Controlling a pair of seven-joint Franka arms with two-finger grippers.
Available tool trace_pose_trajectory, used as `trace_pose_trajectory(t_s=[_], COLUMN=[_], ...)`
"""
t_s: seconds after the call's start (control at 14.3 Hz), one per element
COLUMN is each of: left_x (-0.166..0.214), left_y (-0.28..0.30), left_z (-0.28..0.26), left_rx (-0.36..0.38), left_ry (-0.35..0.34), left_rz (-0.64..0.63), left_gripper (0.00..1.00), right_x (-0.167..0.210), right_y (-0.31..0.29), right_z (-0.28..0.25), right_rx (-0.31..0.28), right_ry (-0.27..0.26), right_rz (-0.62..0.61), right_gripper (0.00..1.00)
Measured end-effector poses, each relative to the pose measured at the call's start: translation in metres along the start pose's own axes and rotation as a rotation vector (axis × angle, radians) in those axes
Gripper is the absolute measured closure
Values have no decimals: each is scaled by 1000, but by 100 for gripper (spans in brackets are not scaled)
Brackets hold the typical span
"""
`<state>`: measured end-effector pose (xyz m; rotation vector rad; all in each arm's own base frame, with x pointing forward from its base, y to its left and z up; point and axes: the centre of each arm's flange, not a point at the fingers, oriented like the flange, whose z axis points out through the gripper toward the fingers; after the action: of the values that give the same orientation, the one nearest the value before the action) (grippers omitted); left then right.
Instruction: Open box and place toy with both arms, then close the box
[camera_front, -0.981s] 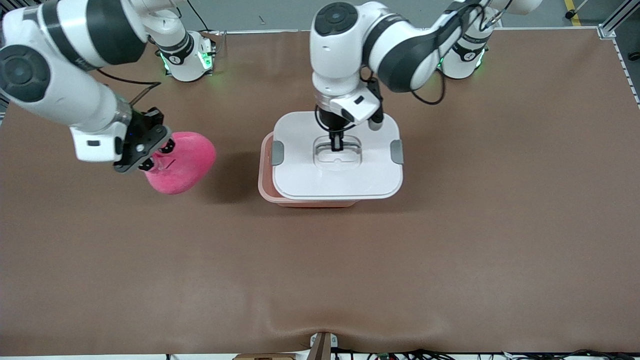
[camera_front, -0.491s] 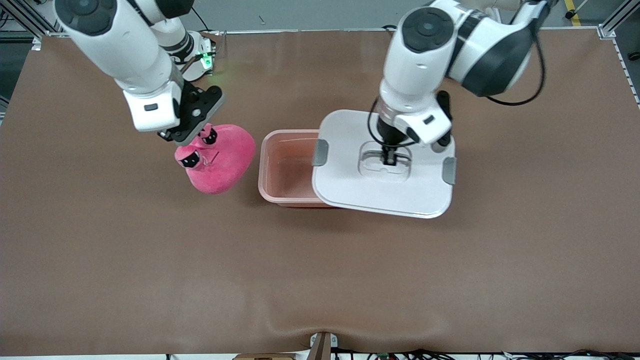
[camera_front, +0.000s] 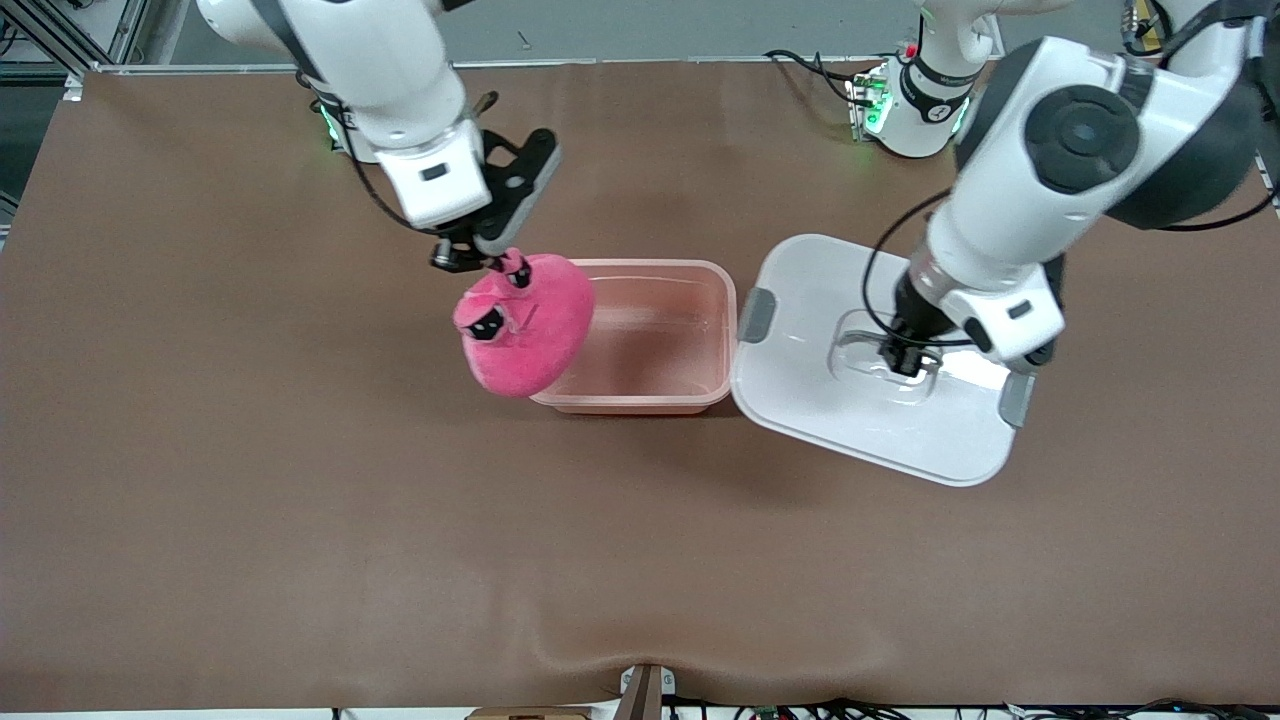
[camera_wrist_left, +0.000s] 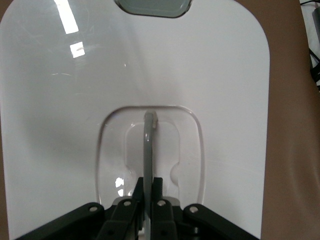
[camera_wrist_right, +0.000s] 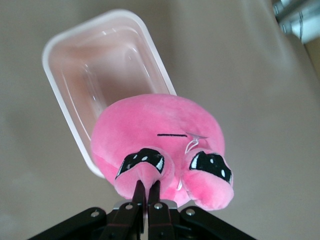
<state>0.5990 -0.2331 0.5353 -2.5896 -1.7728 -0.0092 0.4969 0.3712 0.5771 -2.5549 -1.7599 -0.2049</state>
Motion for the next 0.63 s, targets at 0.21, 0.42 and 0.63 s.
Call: trace_pose_trajectory(t_s=[0.21, 0.42, 0.63], left_x=[49, 90, 116], left_y=[-5, -12, -17], left_z=[4, 10, 16], left_rx=[29, 56, 68], left_ry=[-3, -10, -18], left_rz=[91, 173, 230], left_gripper=[93, 93, 93], right_x=[14, 14, 13], right_y=[-9, -6, -2], right_z=[11, 17, 24], right_rx=[-6, -2, 3], right_ry=[15, 6, -3], right_rz=[-158, -306, -447], right_gripper=[95, 95, 95])
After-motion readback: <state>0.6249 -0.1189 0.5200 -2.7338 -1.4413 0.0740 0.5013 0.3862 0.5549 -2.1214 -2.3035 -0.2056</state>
